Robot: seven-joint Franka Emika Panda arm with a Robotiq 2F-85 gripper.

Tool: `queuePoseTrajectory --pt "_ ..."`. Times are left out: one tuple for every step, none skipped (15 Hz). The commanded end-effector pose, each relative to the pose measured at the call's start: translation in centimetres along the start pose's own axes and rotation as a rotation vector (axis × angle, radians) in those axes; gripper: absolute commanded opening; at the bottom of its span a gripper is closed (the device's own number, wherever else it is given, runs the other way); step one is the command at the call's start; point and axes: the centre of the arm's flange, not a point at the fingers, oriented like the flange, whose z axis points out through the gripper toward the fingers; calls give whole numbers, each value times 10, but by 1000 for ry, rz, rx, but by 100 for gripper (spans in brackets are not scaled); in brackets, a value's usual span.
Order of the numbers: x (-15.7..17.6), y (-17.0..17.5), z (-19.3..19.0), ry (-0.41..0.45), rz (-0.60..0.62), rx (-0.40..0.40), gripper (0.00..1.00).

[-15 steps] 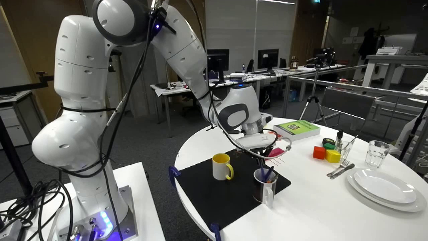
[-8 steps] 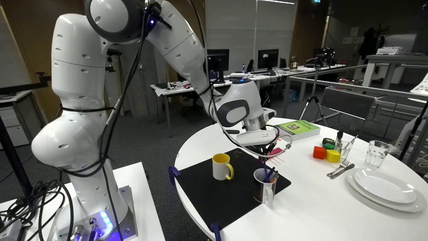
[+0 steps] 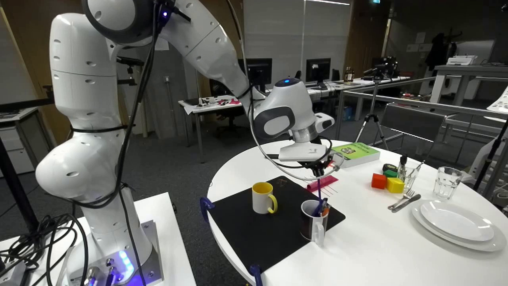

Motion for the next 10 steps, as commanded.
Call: queuePoseTrajectory --pt "-3 2 -34 49 81 1 2" --pt "-1 1 -39 57 115 3 2" --pt "0 1 -44 65 146 3 2" --pt "1 0 -48 71 170 4 2" --pt "1 0 -51 77 193 7 2" --pt "0 -1 -55 83 217 12 2" --pt "1 -2 -57 87 242 17 2" --pt "1 -3 -60 94 262 21 2" --pt "2 -4 -63 97 282 28 2" --pt "3 -5 -65 103 297 30 2"
